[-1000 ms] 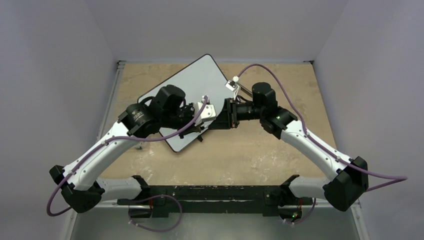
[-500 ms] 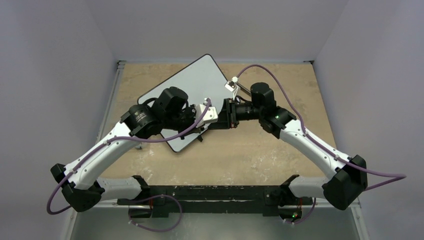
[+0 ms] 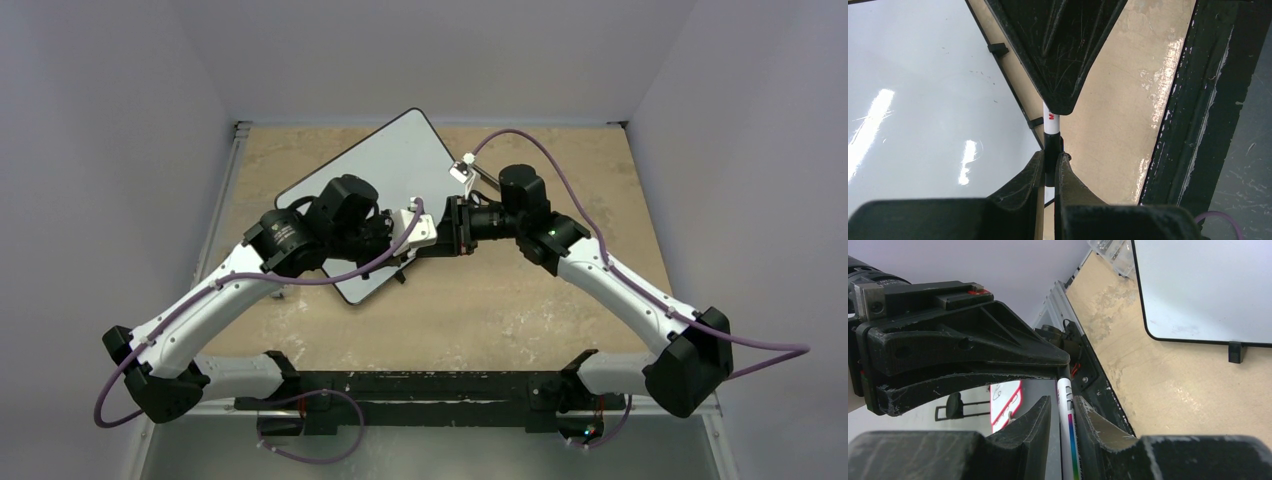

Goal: Write a sentence on the whiteboard
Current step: Pass from the left arm to the right, then open the pen cap from the whiteboard marker.

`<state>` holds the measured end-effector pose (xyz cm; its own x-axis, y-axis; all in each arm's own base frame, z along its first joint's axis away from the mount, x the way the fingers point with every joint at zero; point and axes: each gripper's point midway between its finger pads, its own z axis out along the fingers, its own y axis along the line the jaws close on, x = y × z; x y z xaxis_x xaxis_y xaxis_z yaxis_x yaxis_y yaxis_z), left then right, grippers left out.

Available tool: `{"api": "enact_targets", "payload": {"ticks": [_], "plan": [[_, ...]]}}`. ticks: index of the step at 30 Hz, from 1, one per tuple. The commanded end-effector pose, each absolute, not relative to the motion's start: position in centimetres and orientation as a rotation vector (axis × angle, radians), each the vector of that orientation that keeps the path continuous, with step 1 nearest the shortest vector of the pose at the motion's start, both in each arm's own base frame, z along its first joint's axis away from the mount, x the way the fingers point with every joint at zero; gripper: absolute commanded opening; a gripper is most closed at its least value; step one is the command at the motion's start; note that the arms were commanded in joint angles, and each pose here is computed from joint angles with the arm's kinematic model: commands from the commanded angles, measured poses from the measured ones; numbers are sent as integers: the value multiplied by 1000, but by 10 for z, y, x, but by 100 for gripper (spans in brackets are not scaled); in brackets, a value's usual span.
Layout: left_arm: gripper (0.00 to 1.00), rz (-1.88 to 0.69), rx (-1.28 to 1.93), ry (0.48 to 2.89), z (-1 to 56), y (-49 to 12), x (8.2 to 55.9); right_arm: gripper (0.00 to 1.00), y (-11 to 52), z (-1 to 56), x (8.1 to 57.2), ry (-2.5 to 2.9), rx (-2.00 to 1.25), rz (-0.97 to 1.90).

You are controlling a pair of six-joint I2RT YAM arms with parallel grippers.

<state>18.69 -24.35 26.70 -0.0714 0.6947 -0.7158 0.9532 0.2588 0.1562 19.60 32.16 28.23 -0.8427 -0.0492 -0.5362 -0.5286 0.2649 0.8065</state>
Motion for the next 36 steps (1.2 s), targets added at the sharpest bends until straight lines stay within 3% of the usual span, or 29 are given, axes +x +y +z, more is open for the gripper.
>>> {"api": "enact_targets", "payload": {"ticks": [1,9,14,16,20,23,30,36], "plan": [[0,-468,1520,1786,270,-248,187,23,326,300,200,2065,-557,1611],[0,-452,1518,1795,268,-248,190,0,327,300,198,2058,-567,1632],[0,-403,1480,1797,271,-245,198,0,326,300,197,2043,-576,1630],[10,-376,1446,1808,274,-242,202,0,324,302,197,2032,-578,1618],[44,-315,1364,1824,278,-234,211,0,321,313,194,1996,-575,1609],[54,-298,1335,1829,280,-231,213,0,318,321,195,1977,-560,1591],[51,-339,1343,1826,278,-235,209,0,314,332,189,1939,-576,1590],[29,-422,1371,1817,281,-248,202,0,313,334,185,1916,-595,1612]]}}
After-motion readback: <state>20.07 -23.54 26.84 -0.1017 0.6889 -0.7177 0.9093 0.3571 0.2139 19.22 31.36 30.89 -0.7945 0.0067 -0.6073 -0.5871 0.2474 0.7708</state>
